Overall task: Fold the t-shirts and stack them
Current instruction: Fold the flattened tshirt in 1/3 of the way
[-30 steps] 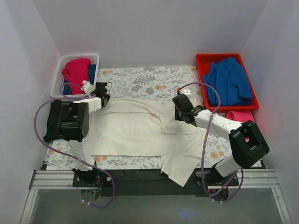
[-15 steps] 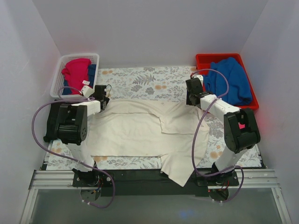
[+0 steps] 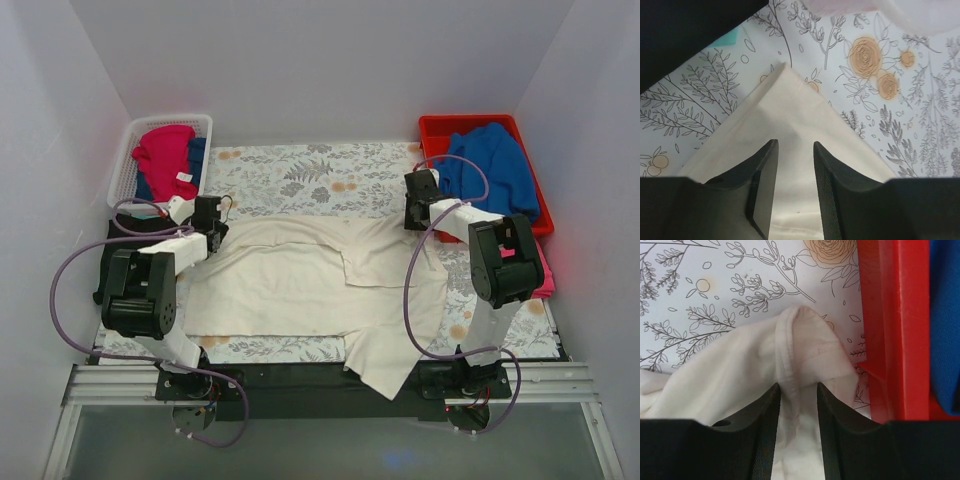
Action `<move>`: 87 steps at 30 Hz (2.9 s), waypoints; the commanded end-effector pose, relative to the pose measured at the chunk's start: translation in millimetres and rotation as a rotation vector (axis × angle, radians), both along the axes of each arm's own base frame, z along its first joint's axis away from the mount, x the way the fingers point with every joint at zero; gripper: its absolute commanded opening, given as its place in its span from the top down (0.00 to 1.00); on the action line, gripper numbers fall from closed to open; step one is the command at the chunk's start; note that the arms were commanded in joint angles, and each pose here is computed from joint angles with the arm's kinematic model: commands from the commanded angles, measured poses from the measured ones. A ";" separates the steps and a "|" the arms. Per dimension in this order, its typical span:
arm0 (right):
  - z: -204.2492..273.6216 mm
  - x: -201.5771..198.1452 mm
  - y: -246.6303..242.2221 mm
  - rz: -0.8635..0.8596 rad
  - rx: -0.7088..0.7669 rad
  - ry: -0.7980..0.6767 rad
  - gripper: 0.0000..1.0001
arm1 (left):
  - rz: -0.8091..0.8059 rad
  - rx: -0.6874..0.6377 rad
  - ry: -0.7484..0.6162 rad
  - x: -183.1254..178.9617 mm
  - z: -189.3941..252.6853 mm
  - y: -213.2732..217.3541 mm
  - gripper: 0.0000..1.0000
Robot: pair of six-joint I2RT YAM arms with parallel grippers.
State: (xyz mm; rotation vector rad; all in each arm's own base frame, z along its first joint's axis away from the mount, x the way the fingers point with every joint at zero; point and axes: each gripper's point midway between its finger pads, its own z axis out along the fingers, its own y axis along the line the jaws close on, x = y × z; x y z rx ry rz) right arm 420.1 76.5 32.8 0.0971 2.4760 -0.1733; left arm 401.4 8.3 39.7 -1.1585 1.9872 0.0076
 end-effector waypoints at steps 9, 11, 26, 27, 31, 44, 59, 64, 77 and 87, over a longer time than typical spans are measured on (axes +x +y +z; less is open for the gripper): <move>2.5 42.4 5.2 0.018 0.054 -0.041 0.61 | -0.034 0.018 0.006 30.3 11.0 2.6 0.65; -1.7 44.7 6.8 0.025 0.059 -0.033 0.61 | -0.030 -0.004 0.028 30.0 3.9 0.2 0.65; -9.1 61.4 -7.4 -0.018 0.030 -0.003 0.64 | -0.006 0.007 0.173 74.9 -47.9 11.6 0.66; -8.9 62.6 -9.1 -0.022 0.024 -0.002 0.64 | -0.003 0.009 0.173 79.7 -48.7 14.5 0.66; -7.6 71.7 -20.5 -0.053 0.015 0.003 0.64 | -0.018 -0.008 0.171 98.5 -55.6 17.0 0.66; 24.8 120.5 -37.6 -0.079 -0.003 -0.061 0.68 | -0.180 -0.042 0.080 168.7 -36.5 -3.7 0.67; 127.8 77.3 11.2 0.065 0.133 -0.260 0.63 | -0.339 -0.020 -0.168 175.8 67.1 -23.4 0.65; 110.4 42.7 41.7 0.143 0.151 -0.211 0.62 | -0.369 -0.035 -0.136 149.5 62.0 -34.2 0.65; 27.8 -7.8 87.3 0.240 0.172 -0.045 0.63 | -0.428 0.170 0.007 114.8 35.1 -65.8 0.64; 9.1 -17.9 88.3 0.241 0.180 -0.007 0.64 | -0.369 0.208 0.093 118.4 6.4 -52.5 0.63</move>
